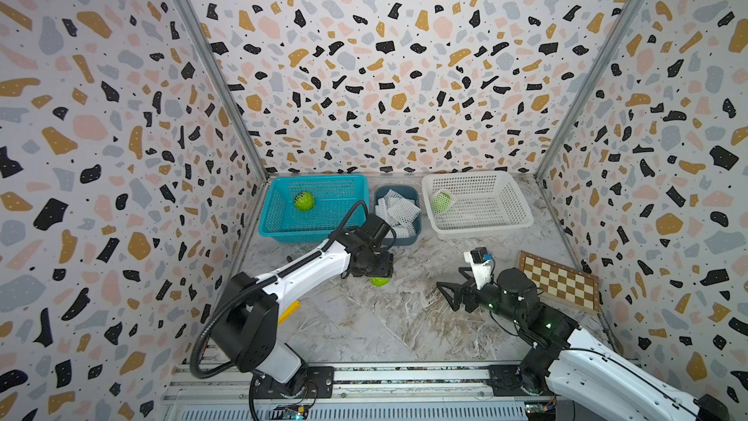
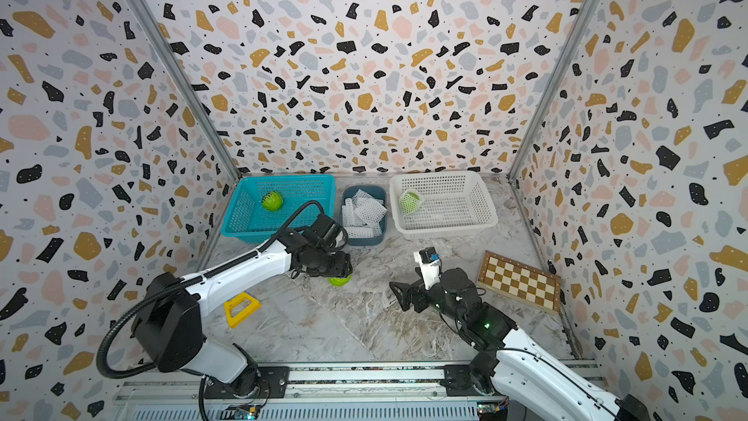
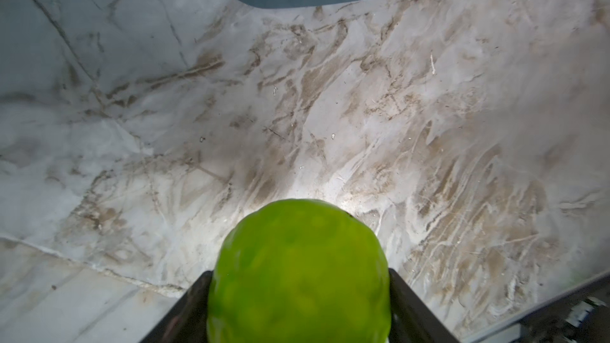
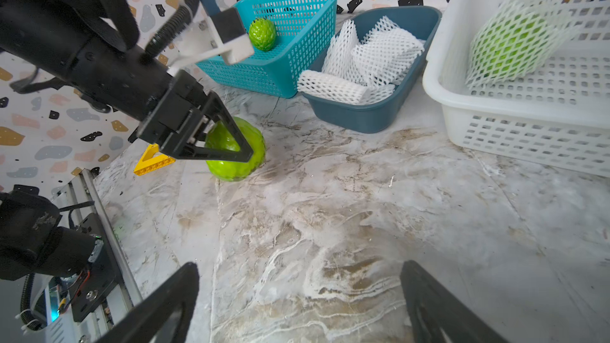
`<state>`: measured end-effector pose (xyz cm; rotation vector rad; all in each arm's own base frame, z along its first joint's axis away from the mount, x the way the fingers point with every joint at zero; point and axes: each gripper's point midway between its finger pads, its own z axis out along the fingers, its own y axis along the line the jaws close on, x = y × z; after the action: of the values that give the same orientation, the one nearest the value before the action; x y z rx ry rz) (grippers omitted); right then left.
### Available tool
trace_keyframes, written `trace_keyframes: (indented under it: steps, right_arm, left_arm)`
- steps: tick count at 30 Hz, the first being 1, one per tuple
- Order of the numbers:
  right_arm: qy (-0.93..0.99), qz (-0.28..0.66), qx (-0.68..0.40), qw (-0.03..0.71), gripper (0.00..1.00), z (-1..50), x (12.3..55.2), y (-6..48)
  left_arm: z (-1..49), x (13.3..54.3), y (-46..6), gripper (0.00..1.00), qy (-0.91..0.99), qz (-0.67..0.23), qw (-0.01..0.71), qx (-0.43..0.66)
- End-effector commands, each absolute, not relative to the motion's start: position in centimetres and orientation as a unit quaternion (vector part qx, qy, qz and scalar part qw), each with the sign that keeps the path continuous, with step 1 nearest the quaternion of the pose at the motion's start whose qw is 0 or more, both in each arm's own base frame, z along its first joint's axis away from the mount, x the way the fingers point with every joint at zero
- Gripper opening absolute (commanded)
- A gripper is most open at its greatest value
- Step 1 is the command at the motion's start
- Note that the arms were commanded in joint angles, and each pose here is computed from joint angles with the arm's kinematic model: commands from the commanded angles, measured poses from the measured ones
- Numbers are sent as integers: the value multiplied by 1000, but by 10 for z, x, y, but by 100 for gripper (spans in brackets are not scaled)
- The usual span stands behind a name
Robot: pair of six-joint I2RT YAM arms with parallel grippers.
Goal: Sleeve custard apples in foam nets
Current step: Place the custard apple at the center of the board.
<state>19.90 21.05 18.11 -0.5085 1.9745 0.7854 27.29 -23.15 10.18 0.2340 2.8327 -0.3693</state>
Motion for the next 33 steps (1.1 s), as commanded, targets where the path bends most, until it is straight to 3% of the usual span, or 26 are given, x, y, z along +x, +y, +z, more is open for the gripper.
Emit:
trace_keyframes:
  steps: [1, 21, 33]
  right_arm:
    - [808, 311, -195, 461, 97, 177, 200, 206]
    - [809, 295, -182, 474, 97, 178, 203, 196]
    - [809, 288, -180, 480, 97, 183, 206, 195]
  left_arm:
    - [102, 285, -236, 55, 978, -78, 160, 108]
    - [55, 281, -259, 59, 971, 51, 131, 194]
    - [67, 275, -275, 83, 969, 20, 119, 214]
